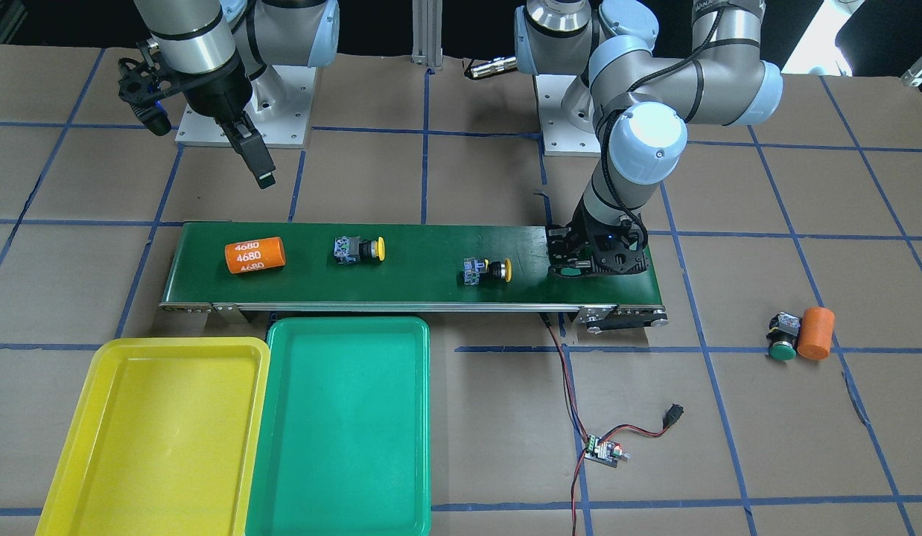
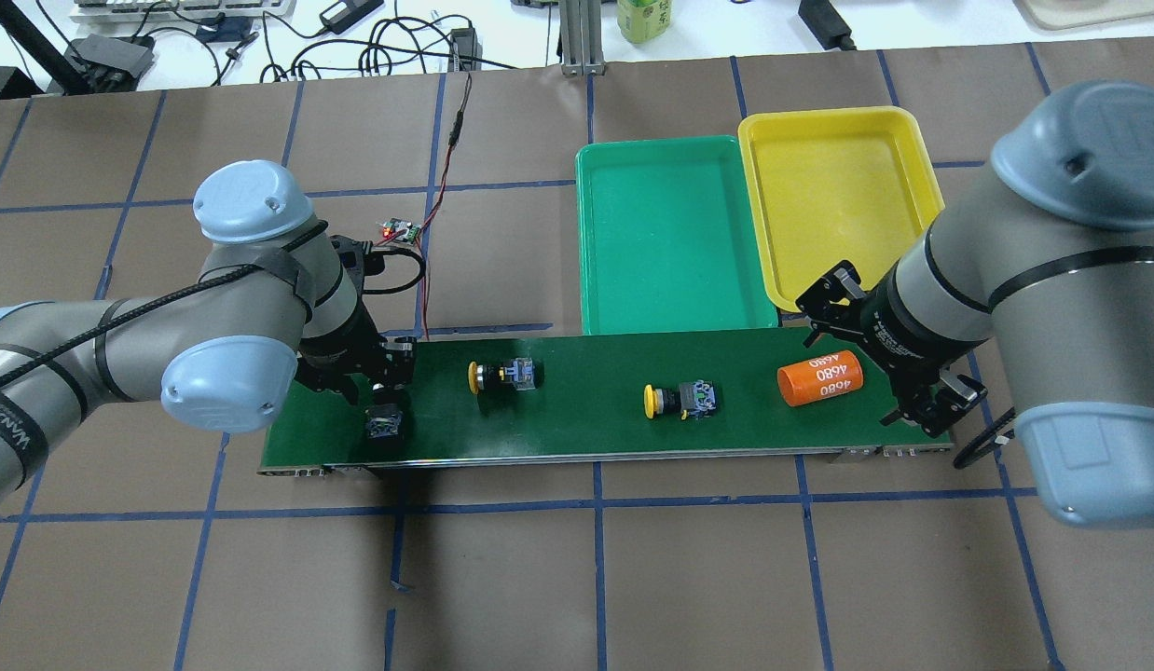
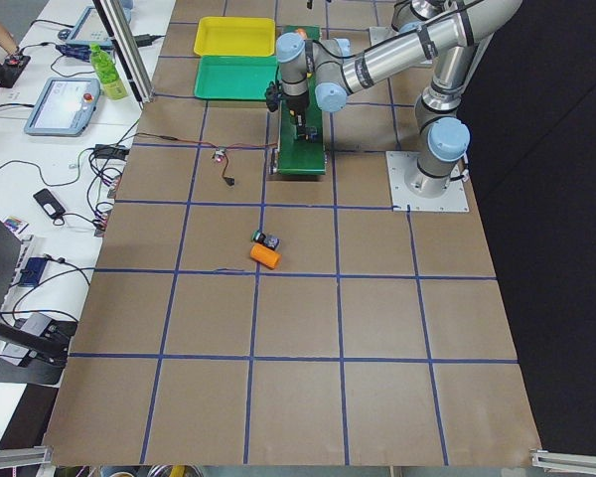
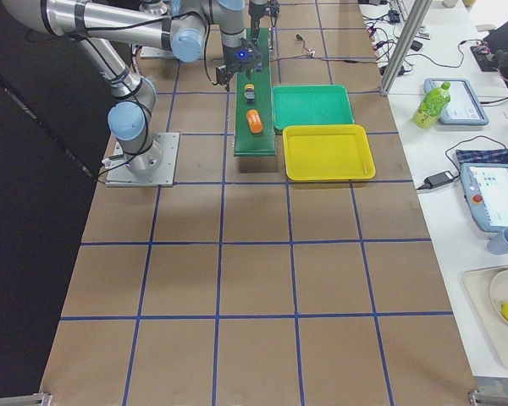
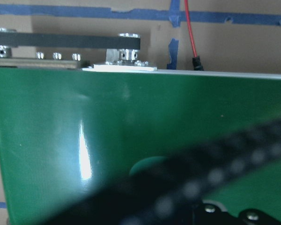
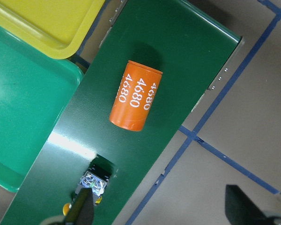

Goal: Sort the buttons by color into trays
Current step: 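Release the green button on the belt with left while right lowers to yellow button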

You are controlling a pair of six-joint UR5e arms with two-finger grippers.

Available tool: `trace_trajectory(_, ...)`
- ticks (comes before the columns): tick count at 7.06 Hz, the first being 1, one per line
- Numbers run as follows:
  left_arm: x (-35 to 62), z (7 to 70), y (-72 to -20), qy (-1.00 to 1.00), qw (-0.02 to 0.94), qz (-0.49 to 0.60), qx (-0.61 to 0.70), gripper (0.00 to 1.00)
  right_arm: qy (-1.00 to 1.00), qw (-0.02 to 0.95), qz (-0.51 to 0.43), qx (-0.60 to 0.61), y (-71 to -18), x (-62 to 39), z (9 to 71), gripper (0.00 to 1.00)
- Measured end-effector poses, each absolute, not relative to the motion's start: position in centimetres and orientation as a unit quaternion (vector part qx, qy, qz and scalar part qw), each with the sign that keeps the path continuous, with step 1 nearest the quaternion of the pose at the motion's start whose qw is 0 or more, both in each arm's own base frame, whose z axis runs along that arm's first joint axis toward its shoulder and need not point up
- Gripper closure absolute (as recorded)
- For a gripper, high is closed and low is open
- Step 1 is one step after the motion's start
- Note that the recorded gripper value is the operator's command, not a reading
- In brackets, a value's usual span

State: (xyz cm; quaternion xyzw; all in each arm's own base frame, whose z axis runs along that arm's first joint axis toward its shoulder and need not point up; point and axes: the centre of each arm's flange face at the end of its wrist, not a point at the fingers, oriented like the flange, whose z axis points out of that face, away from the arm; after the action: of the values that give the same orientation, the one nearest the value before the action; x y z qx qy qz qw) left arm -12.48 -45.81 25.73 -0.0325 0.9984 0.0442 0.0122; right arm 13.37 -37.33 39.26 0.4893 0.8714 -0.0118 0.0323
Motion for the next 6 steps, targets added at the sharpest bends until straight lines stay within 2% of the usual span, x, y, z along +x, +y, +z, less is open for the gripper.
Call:
trace_trajectory(3, -10.6, 31.8, -49.9, 0.999, 0.017, 0.013, -0.033, 0.00, 0.842, 0.057, 0.007, 0.537, -39.3, 14.1, 37.0, 0.00)
trace_trajectory(4, -7.6, 34.8, -51.8, 0.999, 0.016, 0.026, -0.031, 0.00, 0.837, 0.063, 0.015, 0.543, -40.2, 14.2, 36.0, 0.00)
trace_trajectory(6, 1.1, 36.3, -54.3, 0.999, 0.012, 0.044, -0.019, 0.00, 0.834, 0.054, 0.037, 0.547, -41.4, 14.3, 33.7, 0.00)
